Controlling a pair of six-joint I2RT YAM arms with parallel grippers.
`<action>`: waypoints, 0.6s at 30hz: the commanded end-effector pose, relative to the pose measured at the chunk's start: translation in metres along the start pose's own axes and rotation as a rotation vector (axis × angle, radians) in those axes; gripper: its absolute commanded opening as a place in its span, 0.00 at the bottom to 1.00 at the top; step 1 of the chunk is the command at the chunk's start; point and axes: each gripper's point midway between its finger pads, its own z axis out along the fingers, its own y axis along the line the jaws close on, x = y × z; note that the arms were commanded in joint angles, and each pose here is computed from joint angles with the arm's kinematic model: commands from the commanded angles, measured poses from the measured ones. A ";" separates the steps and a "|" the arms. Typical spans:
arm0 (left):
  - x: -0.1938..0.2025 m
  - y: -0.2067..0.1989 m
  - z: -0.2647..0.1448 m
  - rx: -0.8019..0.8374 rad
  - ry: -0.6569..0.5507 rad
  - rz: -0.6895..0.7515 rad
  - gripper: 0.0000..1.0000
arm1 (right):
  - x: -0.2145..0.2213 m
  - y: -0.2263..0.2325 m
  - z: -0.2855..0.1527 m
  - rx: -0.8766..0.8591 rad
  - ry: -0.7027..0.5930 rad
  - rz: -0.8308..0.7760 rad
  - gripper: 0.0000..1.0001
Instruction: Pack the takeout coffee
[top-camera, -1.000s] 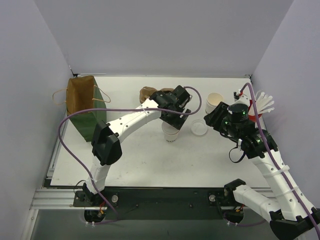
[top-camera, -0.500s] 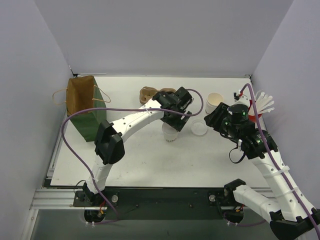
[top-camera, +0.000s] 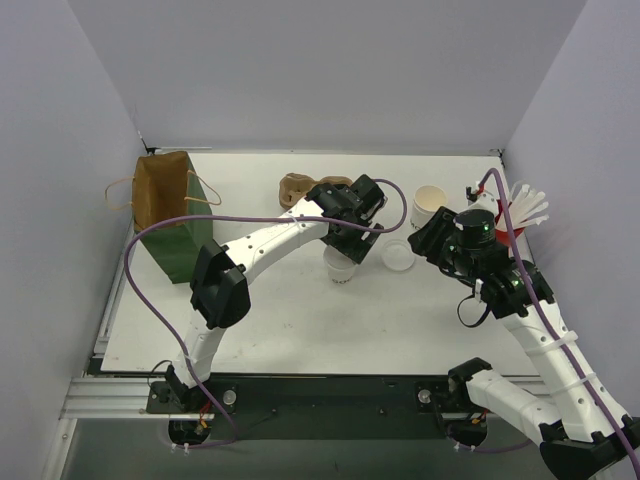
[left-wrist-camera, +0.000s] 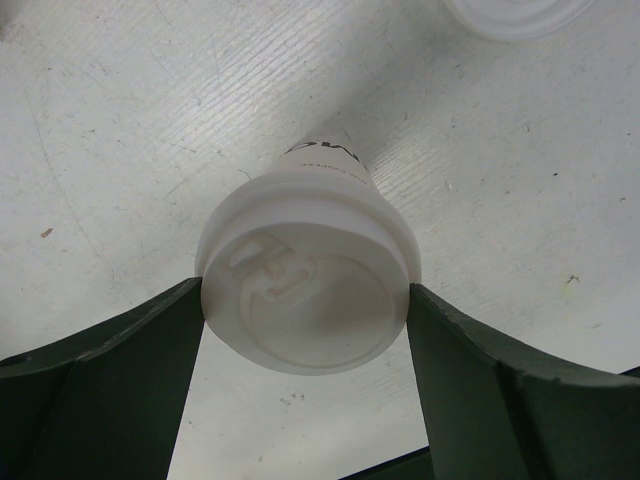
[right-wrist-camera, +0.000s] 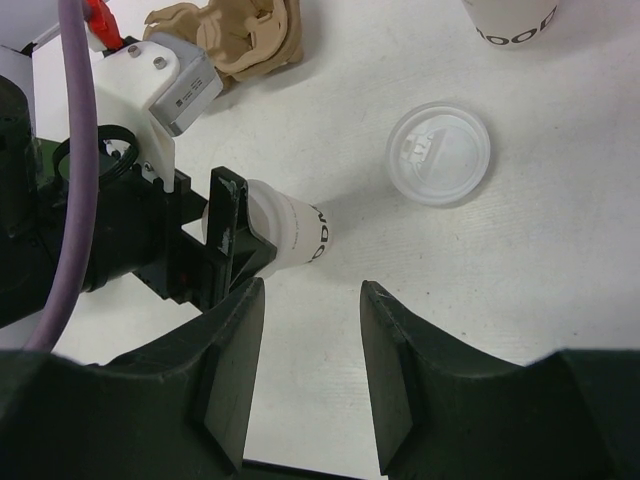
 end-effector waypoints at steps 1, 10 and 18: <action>-0.011 -0.002 -0.006 -0.002 -0.034 0.016 0.88 | -0.003 -0.007 -0.001 0.024 -0.019 -0.008 0.39; -0.011 0.000 -0.004 -0.008 -0.032 0.020 0.89 | -0.003 -0.007 0.000 0.024 -0.019 -0.007 0.39; -0.012 0.000 -0.005 -0.009 -0.036 0.028 0.91 | -0.002 -0.007 0.000 0.024 -0.017 -0.006 0.39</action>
